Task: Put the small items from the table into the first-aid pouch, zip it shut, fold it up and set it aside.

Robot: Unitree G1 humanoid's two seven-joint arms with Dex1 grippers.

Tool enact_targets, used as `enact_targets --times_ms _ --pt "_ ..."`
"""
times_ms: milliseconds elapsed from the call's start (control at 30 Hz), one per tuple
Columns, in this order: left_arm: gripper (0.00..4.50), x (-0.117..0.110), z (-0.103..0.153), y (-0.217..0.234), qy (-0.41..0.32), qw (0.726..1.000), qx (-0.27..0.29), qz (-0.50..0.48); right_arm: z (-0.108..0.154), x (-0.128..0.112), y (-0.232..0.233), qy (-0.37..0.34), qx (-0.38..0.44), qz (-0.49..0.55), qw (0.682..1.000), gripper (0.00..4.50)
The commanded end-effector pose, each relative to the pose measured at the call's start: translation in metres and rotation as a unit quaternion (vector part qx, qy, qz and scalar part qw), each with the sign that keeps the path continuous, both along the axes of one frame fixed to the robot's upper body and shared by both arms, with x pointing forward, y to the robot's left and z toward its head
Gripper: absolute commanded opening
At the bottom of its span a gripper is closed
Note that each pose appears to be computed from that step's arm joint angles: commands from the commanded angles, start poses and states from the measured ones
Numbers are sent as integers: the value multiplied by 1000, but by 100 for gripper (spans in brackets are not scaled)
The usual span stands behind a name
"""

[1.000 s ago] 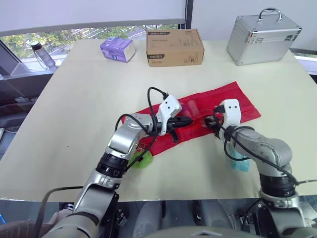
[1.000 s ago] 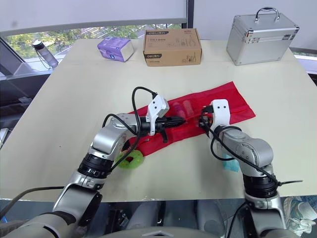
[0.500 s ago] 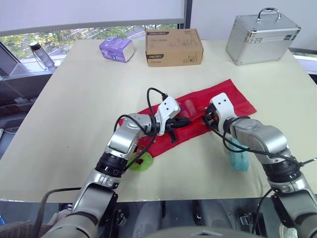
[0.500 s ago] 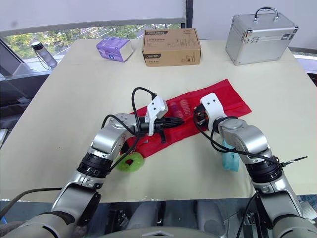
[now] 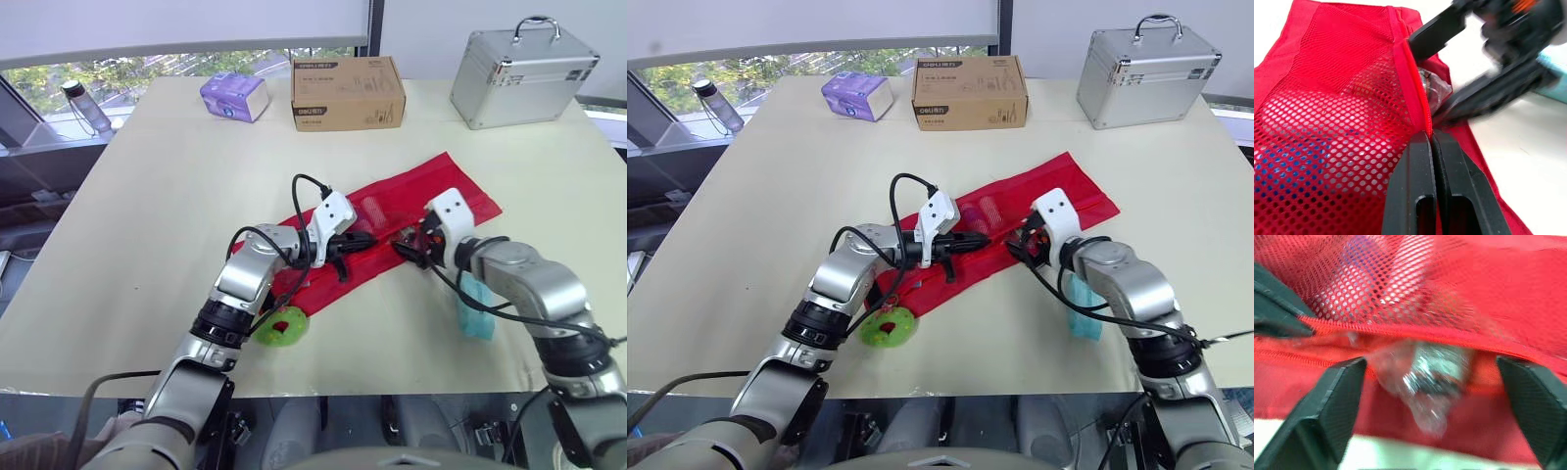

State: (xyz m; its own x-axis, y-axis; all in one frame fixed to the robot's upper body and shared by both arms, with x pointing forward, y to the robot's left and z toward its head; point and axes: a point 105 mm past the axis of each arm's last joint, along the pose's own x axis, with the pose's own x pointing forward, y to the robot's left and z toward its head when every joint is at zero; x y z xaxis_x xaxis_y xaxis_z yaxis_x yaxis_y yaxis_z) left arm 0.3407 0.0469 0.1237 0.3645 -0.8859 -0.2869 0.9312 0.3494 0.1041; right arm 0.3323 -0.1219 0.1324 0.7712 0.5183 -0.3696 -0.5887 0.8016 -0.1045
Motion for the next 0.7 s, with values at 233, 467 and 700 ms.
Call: enact_targets --times_ms 233,467,700 --pt "0 4 11 -1 -17 1000 -7 -7 8 -27 -4 -3 52 -3 999 201" --pt "0 4 11 -2 -18 1000 -6 -11 -3 -20 5 0 66 -21 998 10" --pt "0 2 12 -3 -20 1000 -6 -13 -10 -15 11 1 70 -22 997 10"
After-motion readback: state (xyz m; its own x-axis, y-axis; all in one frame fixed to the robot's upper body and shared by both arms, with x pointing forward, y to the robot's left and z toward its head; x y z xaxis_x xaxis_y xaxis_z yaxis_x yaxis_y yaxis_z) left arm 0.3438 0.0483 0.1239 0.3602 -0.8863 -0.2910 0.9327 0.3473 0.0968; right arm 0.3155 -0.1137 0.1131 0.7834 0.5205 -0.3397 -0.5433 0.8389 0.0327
